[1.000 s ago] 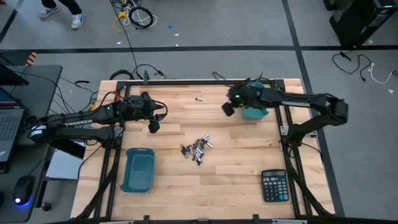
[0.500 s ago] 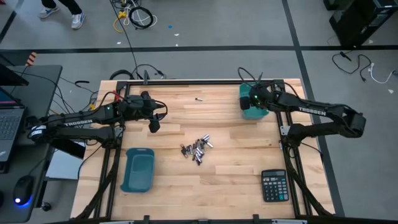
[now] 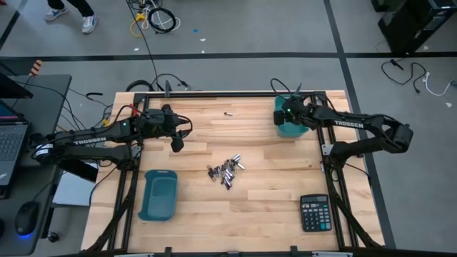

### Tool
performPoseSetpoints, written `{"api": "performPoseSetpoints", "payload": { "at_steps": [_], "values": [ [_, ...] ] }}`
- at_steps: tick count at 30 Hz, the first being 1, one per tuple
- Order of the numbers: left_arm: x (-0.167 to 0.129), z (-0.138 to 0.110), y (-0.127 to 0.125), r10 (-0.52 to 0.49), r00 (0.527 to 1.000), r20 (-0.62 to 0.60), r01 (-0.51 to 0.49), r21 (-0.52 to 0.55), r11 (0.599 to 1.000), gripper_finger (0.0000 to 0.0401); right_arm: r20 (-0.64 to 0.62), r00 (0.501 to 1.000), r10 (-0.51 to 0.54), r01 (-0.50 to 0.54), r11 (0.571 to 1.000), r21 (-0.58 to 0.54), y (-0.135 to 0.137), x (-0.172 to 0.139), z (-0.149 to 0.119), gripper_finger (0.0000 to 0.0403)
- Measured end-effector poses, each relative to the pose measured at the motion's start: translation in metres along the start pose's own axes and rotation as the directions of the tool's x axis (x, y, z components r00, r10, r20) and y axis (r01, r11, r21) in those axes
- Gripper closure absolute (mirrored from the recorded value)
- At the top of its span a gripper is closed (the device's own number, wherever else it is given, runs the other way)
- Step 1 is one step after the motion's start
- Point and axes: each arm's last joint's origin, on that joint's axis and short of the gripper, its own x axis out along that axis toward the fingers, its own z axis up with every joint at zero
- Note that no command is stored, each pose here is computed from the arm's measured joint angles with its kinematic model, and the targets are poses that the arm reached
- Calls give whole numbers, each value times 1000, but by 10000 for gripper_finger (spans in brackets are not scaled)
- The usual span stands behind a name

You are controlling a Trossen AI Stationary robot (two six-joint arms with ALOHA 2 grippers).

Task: Sort batteries
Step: Put the black battery into the green bin

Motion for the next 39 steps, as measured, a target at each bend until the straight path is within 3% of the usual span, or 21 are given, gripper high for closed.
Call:
{"api": "performPoseSetpoints", "payload": {
  "at_steps": [39],
  "values": [
    [0,-1,0,-1,1000,-8,1,1,1000,219,40,999,29,-29,1000,0,5,3,4,341]
  ]
}}
